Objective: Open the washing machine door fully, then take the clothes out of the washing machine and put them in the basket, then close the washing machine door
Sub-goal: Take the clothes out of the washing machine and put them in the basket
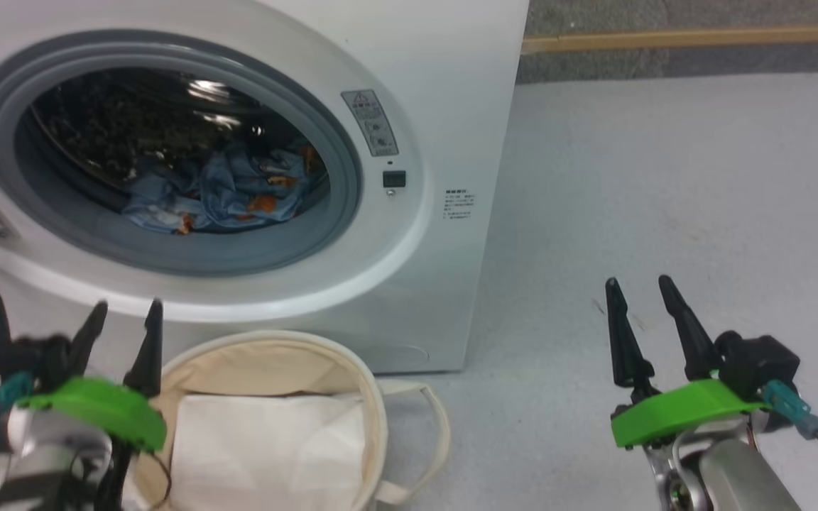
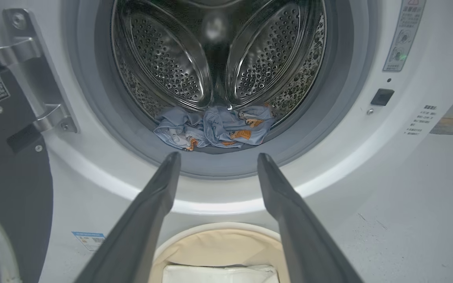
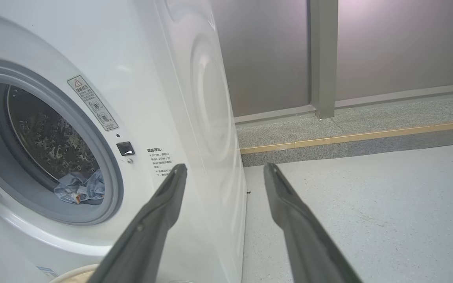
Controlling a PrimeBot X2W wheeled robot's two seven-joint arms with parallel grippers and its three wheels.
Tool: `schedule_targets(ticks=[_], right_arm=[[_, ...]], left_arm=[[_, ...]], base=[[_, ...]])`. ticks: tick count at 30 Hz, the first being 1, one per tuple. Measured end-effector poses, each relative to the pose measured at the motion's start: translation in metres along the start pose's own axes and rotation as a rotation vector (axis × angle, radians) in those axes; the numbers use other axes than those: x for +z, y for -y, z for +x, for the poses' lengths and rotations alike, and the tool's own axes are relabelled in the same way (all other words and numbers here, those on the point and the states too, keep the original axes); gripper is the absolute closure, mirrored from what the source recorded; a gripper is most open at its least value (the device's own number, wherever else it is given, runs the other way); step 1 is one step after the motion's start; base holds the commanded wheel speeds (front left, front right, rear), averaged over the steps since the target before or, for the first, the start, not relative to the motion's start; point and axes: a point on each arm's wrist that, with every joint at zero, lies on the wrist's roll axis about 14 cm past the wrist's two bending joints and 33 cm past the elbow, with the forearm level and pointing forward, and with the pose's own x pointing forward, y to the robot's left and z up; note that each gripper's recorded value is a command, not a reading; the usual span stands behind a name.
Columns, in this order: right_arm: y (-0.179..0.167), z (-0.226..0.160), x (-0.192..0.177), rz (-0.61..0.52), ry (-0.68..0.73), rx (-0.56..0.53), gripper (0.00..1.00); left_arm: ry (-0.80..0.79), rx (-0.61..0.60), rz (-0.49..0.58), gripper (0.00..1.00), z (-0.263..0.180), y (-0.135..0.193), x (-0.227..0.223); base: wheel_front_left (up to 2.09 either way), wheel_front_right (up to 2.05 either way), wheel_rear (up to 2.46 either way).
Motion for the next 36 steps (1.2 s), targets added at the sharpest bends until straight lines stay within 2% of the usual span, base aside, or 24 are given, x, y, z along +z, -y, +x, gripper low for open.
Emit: schedule_targets(ticks=[6,12,17,20,28,36], right_arm=[[0.005,0.016,0.004,-0.01,0.017,-0.008,0.0],[0.024,0.026,-0.007,-0.025,-0.008,-0.055,0.0],[0.035,0.043,-0.018,-0.033,-0.019,-0.087,0.0],[0.042,0.05,-0.026,-0.042,-0.033,-0.103,0.0],[0.064,0.05,-0.043,-0.074,-0.079,-0.161,0.0],[0.071,0.049,-0.061,-0.085,-0.13,-0.179,0.0]], left_arm=[[-0.04,-0.014,0.08,0.0,0.045,0.005,0.003],[-0.08,-0.025,0.147,0.0,0.099,0.002,0.003],[-0.115,-0.012,0.213,0.0,0.145,-0.011,-0.005],[-0.173,0.013,0.218,0.0,0.167,-0.021,-0.023],[-0.264,0.057,0.252,0.0,0.21,-0.029,-0.059],[-0.367,0.136,0.324,0.0,0.229,-0.045,-0.082]], base=[[0.0,0.0,0.0],[0.0,0.0,0.0],[0.0,0.0,0.0],[0.0,0.0,0.0],[0.0,0.0,0.0],[0.0,0.0,0.0]])
